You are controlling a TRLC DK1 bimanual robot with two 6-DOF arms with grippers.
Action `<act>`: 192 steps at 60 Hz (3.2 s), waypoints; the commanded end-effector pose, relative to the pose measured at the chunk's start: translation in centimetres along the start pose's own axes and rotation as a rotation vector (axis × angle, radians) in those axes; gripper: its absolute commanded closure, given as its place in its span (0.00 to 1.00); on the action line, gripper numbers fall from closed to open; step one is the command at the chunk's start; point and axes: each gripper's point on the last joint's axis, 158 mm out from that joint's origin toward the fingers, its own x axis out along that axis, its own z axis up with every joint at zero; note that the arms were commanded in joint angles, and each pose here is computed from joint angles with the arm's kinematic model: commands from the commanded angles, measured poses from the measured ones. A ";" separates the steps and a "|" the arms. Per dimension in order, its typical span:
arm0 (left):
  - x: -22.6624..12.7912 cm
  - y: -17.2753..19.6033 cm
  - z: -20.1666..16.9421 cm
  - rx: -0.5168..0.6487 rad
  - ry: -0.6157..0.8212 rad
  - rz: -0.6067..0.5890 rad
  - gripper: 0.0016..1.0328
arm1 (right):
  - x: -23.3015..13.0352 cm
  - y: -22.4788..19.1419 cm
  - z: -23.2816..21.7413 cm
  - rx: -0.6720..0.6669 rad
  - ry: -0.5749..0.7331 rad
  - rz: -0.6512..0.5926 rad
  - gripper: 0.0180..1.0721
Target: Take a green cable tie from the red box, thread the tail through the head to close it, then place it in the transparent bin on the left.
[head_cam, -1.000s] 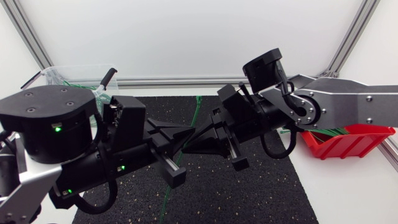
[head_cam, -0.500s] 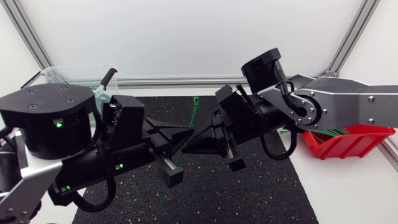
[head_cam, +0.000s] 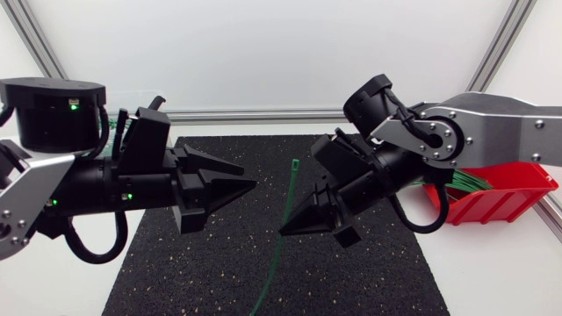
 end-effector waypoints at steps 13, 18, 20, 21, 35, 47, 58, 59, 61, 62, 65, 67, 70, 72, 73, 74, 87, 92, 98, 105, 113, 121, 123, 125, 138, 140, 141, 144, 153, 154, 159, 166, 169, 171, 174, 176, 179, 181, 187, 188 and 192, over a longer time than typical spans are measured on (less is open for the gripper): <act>0.4 0.2 -0.5 -0.102 0.027 -0.117 0.12 | 0.6 0.7 -0.7 0.084 0.113 0.065 0.95; 0.4 -0.3 -0.1 -0.077 -0.006 -0.126 0.12 | 1.0 0.9 -0.8 0.079 0.127 0.077 0.95; 0.4 -0.5 0.0 -0.070 -0.014 -0.131 0.12 | 1.2 1.0 -0.9 0.078 0.133 0.082 0.95; 0.4 -0.6 0.1 -0.065 -0.018 -0.133 0.12 | 1.3 1.0 -0.9 0.078 0.134 0.083 0.95; 1.1 -2.3 -0.3 -0.007 -0.058 -0.180 0.06 | 1.8 1.5 -0.6 0.047 0.128 0.117 0.95; 1.4 -3.8 -0.9 -0.020 -0.032 -0.270 0.06 | 1.9 2.2 -0.5 0.021 0.118 0.139 0.95; 1.3 -4.9 -1.2 -0.031 -0.019 -0.342 0.07 | 2.1 2.9 -0.5 0.004 0.116 0.156 0.95; 1.3 -4.9 -1.2 -0.031 -0.019 -0.344 0.07 | 2.2 3.0 -0.5 0.001 0.116 0.159 0.95; 1.3 -4.9 -1.3 -0.032 -0.018 -0.347 0.07 | 2.2 3.1 -0.6 -0.003 0.116 0.160 0.95; 1.3 -4.9 -1.2 -0.031 -0.020 -0.348 0.09 | 2.2 3.3 -0.6 -0.006 0.116 0.162 0.95; 1.2 -5.2 -1.1 -0.040 -0.018 -0.364 0.12 | 2.3 3.6 -0.6 -0.016 0.117 0.165 0.95; 1.2 -5.2 -1.0 -0.047 -0.017 -0.369 0.13 | 2.4 3.7 -0.8 -0.015 0.120 0.168 0.95; 1.1 -5.4 -1.0 -0.051 -0.016 -0.379 0.25 | 2.5 3.8 -0.9 -0.016 0.123 0.171 0.95; 1.1 -5.4 -1.0 -0.054 -0.016 -0.380 0.28 | 2.5 3.7 -0.9 -0.017 0.122 0.170 0.95; 1.1 -5.4 -1.0 -0.056 -0.015 -0.381 0.31 | 2.5 3.7 -0.9 -0.016 0.123 0.171 0.95; 1.1 -5.4 -1.1 -0.057 -0.015 -0.380 0.33 | 2.5 3.7 -0.9 -0.016 0.123 0.171 0.95; 0.9 -4.6 -0.8 -0.065 -0.031 -0.358 0.54 | 2.1 4.1 -0.8 -0.036 0.109 0.164 0.95; 0.9 -4.4 -0.7 -0.065 -0.036 -0.356 0.63 | 2.1 4.2 -0.9 -0.036 0.108 0.164 0.95; 0.9 -4.5 -0.5 -0.069 -0.043 -0.356 0.64 | 2.1 4.2 -0.9 -0.040 0.105 0.163 0.95; 0.9 -4.5 -0.4 -0.067 -0.046 -0.358 0.66 | 2.2 4.2 -1.0 -0.039 0.107 0.164 0.95; 1.0 -4.7 -0.4 -0.066 -0.046 -0.362 0.68 | 2.3 4.2 -1.0 -0.041 0.108 0.164 0.95; 1.0 -4.9 -0.6 -0.068 -0.041 -0.368 0.68 | 2.4 4.1 -0.9 -0.042 0.109 0.165 0.95; 1.1 -5.0 -0.6 -0.067 -0.040 -0.370 0.71 | 2.3 4.1 -0.9 -0.043 0.108 0.165 0.95; 1.1 -5.0 -0.6 -0.067 -0.040 -0.372 0.71 | 2.4 4.1 -0.9 -0.042 0.108 0.165 0.95; 1.4 -5.4 -0.8 -0.065 -0.031 -0.385 0.76 | 2.5 4.0 -0.8 -0.040 0.106 0.163 0.95; 1.4 -5.5 -0.8 -0.066 -0.029 -0.388 0.76 | 2.5 4.0 -0.9 -0.040 0.108 0.165 0.95; 1.4 -5.5 -0.8 -0.065 -0.031 -0.387 0.76 | 2.6 4.0 -0.9 -0.041 0.109 0.165 0.95; 1.4 -5.5 -0.8 -0.064 -0.032 -0.387 0.76 | 2.6 3.9 -0.9 -0.039 0.109 0.164 0.95; 1.3 -5.4 -0.6 -0.063 -0.035 -0.384 0.76 | 2.7 3.9 -1.0 -0.041 0.112 0.163 0.95; 1.3 -5.4 -0.6 -0.063 -0.035 -0.384 0.76 | 2.7 3.9 -1.0 -0.041 0.112 0.163 0.95; 1.2 -5.4 -0.6 -0.062 -0.037 -0.384 0.77 | 2.7 3.9 -1.0 -0.042 0.112 0.163 0.95; 1.2 -5.1 -0.4 -0.064 -0.046 -0.377 0.83 | 2.7 3.9 -1.0 -0.041 0.112 0.161 0.95; 1.1 -5.1 -0.3 -0.064 -0.048 -0.375 0.85 | 2.7 3.8 -0.9 -0.042 0.110 0.160 0.95; 1.1 -5.0 -0.2 -0.063 -0.052 -0.373 0.85 | 2.7 3.8 -1.0 -0.041 0.111 0.160 0.95; 1.0 -4.8 -0.1 -0.064 -0.056 -0.368 0.85 | 2.7 3.8 -1.0 -0.040 0.110 0.159 0.95; 1.0 -4.8 -0.1 -0.064 -0.058 -0.366 0.85 | 2.7 3.8 -1.0 -0.040 0.110 0.159 0.95; 0.9 -4.8 -0.1 -0.062 -0.060 -0.365 0.85 | 2.7 3.7 -1.0 -0.040 0.110 0.157 0.95; 0.9 -4.8 0.0 -0.062 -0.061 -0.365 0.85 | 2.7 3.7 -1.0 -0.040 0.109 0.158 0.95; 0.7 -4.9 0.0 -0.058 -0.065 -0.365 0.85 | 2.6 3.6 -1.0 -0.036 0.106 0.154 0.95; 0.7 -4.9 0.0 -0.058 -0.065 -0.365 0.85 | 2.6 3.6 -1.0 -0.036 0.106 0.154 0.95; 0.7 -4.9 0.0 -0.059 -0.064 -0.365 0.85 | 2.6 3.6 -1.0 -0.038 0.105 0.154 0.95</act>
